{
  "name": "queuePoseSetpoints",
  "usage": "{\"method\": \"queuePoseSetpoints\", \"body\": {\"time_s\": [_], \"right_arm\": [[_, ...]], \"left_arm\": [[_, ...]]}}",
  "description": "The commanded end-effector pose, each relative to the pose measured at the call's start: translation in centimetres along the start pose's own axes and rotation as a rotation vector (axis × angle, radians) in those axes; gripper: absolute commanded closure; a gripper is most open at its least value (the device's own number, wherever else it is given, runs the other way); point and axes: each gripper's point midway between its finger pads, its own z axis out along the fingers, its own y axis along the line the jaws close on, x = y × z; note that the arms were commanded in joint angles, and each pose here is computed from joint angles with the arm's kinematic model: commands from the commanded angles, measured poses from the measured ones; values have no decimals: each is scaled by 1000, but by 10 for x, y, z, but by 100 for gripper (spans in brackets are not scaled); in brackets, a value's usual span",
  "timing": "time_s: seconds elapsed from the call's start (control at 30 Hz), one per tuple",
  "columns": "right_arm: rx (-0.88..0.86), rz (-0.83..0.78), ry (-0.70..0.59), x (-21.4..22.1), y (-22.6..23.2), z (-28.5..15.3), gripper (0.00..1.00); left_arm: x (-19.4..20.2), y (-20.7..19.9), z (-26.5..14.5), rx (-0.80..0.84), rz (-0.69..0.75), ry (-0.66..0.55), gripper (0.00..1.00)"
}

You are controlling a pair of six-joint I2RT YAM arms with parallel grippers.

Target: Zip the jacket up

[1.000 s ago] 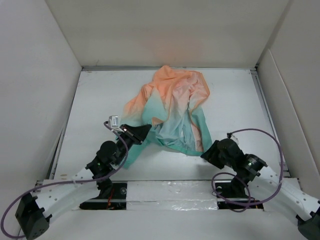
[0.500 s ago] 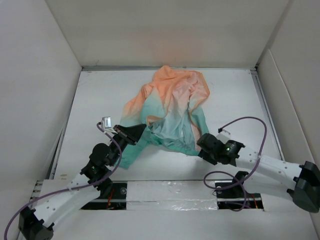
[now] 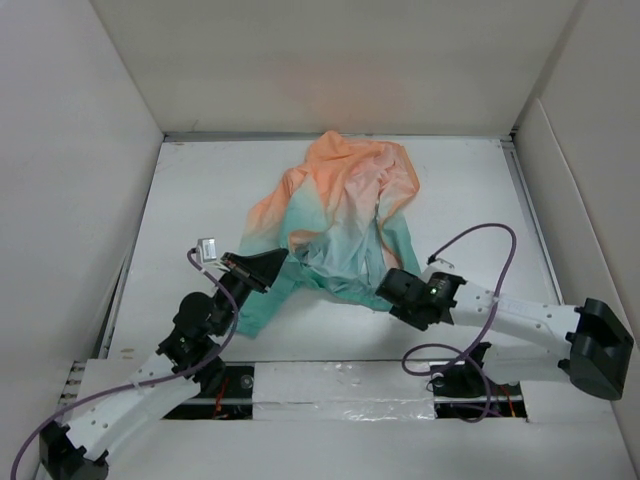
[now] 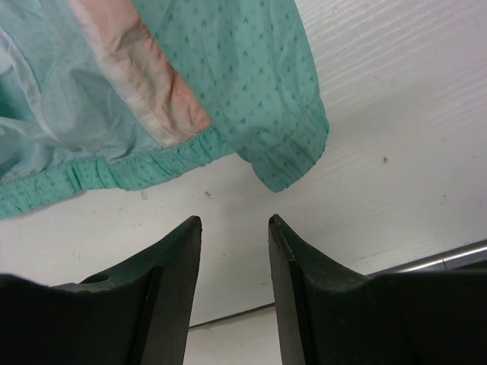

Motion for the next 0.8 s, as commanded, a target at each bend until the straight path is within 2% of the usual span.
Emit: {"method": "queuePoseSetpoints", "body": {"time_s": [0.0, 0.1, 0.23, 0.3, 0.37, 0.43, 0.6, 0.67, 0.77], "right_arm": [[64, 24, -83, -17, -3, -8, 54], [147, 12, -140, -31, -9, -13, 57], [219, -15, -224, -55, -14, -14, 57], [254, 15, -223, -75, -20, 2, 52], [160, -57, -186, -81, 0, 15, 46], [110, -61, -185, -93, 13, 24, 45], [57, -152, -98, -88, 40, 47, 56], [-29, -199, -84, -85, 68, 46, 50], [-14, -232, -70, -82, 80, 55, 43]], "left_arm": [[-32, -7, -2, -12, 36, -119, 100], [-48, -11, -9, -15, 47, -179, 100], [-38, -16, -12, 37, 23, -145, 100], [-35, -21, -12, 69, 16, -129, 100], [-28, -23, -11, 88, 16, -101, 100], [-22, -21, -9, 87, 16, -77, 100], [-21, -21, -8, 91, 16, -76, 100], [-21, -20, -7, 83, 18, -75, 100], [-19, -18, -6, 74, 17, -67, 100]]}}
